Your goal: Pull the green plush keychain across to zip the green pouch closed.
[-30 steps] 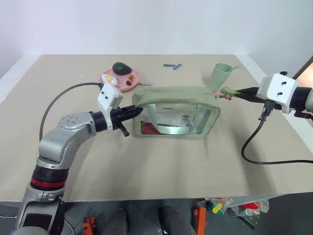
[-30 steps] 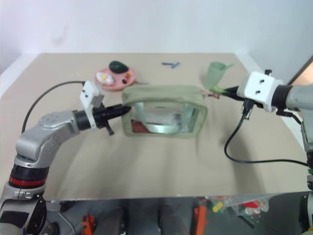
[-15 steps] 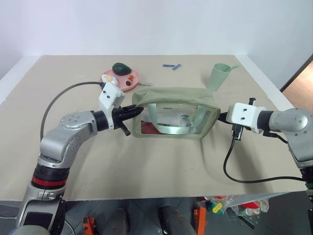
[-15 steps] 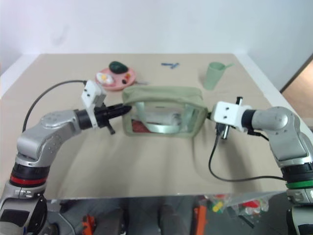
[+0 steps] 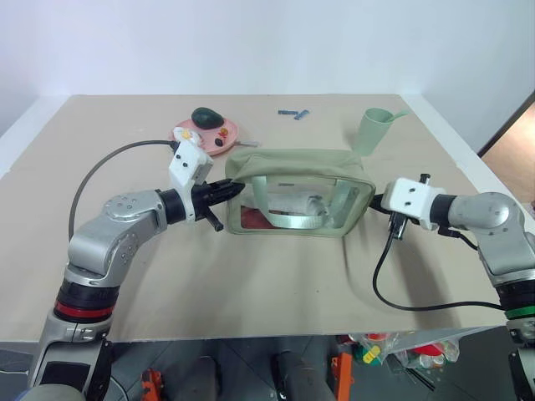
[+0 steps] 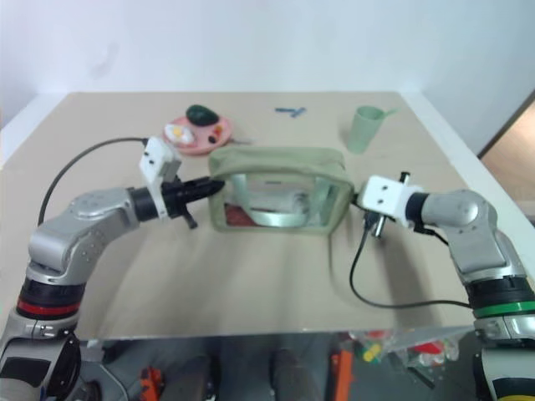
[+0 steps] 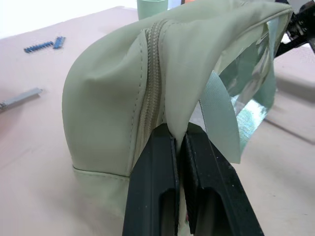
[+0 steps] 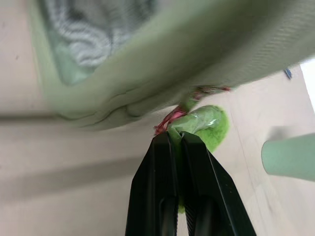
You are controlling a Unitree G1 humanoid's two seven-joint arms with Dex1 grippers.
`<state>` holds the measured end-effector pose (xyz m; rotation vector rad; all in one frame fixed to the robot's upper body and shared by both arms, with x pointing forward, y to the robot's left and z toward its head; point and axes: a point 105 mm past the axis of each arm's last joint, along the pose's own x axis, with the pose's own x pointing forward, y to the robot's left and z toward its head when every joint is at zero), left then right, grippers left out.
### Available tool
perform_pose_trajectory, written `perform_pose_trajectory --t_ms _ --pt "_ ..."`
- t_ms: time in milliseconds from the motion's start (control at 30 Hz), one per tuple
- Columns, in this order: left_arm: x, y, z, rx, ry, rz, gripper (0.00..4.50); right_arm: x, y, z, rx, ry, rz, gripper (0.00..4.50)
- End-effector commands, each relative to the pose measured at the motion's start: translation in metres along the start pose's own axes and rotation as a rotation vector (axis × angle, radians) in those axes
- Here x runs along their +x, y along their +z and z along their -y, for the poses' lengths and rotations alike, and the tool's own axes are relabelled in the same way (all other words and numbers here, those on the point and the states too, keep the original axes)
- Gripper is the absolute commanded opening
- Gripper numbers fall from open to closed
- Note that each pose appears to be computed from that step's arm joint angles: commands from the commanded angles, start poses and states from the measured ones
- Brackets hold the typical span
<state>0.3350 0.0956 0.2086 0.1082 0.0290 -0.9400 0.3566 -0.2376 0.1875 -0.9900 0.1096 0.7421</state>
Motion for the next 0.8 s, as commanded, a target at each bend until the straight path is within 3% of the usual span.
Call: perform_pose_trajectory --t_ms 33,167,300,333,533,700,800 --pt "-0.006 0.022 0.002 0.034 -0.015 0.048 1.44 -0.030 0.026 0.034 0.126 -0.123 0.113 1.71" --pt "-0.009 0.026 0.000 0.043 -0.020 0.046 2.77 -0.045 0.054 0.038 0.270 -0.139 0.208 3.09" --pt "-0.013 0.032 -0.004 0.057 -0.014 0.053 4.17 -0.059 0.060 0.045 0.325 -0.177 0.218 4.46" --pt "-0.016 0.034 -0.005 0.061 -0.012 0.054 4.40 -0.064 0.062 0.046 0.351 -0.180 0.233 4.50" --pt "-0.038 0.046 -0.003 0.077 -0.024 0.082 4.47 -0.081 0.085 0.027 0.508 -0.096 0.339 4.50" --pt "-0.054 0.020 0.004 0.120 0.042 0.026 4.47 -0.070 0.100 -0.038 0.627 0.080 0.377 4.50" --pt "-0.056 0.000 0.009 0.099 0.090 -0.003 4.47 -0.062 0.098 -0.069 0.657 0.100 0.374 4.50"
